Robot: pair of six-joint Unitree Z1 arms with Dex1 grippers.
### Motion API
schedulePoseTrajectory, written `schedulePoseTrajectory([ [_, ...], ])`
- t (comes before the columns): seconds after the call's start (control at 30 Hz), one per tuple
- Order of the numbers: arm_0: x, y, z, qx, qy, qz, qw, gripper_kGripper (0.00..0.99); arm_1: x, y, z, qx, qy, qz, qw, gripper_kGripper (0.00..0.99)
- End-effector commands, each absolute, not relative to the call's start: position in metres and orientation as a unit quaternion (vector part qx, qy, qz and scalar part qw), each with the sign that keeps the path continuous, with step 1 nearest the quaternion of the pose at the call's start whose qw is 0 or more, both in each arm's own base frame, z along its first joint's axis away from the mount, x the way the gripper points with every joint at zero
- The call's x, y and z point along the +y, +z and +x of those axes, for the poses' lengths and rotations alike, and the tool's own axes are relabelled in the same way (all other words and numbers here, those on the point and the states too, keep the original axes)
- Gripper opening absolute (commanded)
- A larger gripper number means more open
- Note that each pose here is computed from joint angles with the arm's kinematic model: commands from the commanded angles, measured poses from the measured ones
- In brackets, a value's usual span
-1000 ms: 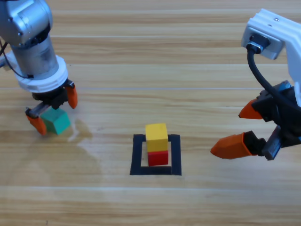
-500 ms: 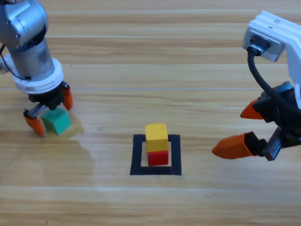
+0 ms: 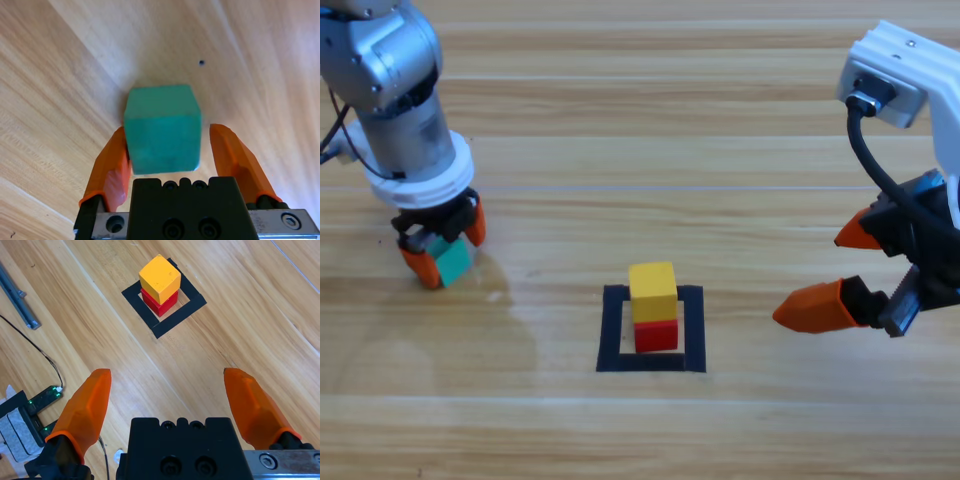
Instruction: Stack the blocks in the rectangular block: red at the bottom, yellow in the middle, green on top
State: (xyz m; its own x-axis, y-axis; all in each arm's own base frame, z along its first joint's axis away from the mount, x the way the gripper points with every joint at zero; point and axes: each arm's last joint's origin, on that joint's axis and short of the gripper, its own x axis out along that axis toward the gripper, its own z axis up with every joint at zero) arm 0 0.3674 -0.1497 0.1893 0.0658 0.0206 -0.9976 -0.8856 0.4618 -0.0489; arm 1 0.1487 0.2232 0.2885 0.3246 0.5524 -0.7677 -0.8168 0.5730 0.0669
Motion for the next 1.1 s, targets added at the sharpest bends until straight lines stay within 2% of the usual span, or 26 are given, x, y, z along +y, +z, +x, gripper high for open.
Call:
schedulePoseTrajectory([
  [0.03,-0.158,0.174,0.356,0.604,0.357,-0.333,0.630,0.528,0.215,0.286,0.152,0.392,0.416,-0.160,0.805,0.989],
  [0.13,-0.152,0.184,0.346,0.597,0.356,-0.327,0.640,0.413,0.215,0.286,0.152,0.392,0.415,-0.159,0.805,0.989],
  [0.53,-0.145,0.193,0.356,0.596,0.342,-0.334,0.645,0.417,0.216,0.285,0.153,0.392,0.415,-0.159,0.805,0.989],
  [0.6,-0.146,0.199,0.360,0.600,0.328,-0.322,0.654,0.382,0.216,0.285,0.153,0.394,0.412,-0.155,0.807,0.989],
  [0.7,-0.144,0.217,0.373,0.620,0.288,-0.279,0.674,0.212,0.215,0.286,0.154,0.397,0.398,-0.146,0.814,0.989],
  [0.77,-0.140,0.242,0.383,0.630,0.243,-0.243,0.697,0.081,0.215,0.287,0.155,0.399,0.389,-0.137,0.819,0.989],
  [0.87,-0.145,0.287,0.395,0.634,0.147,-0.167,0.741,0.066,0.214,0.289,0.155,0.398,0.379,-0.130,0.825,0.989],
  [0.97,-0.168,0.316,0.385,0.637,0.061,-0.085,0.764,0.063,0.214,0.288,0.155,0.400,0.378,-0.129,0.825,0.989],
  [1.1,-0.200,0.322,0.354,0.650,-0.012,0.003,0.760,0.000,0.215,0.287,0.155,0.401,0.377,-0.130,0.824,0.989],
])
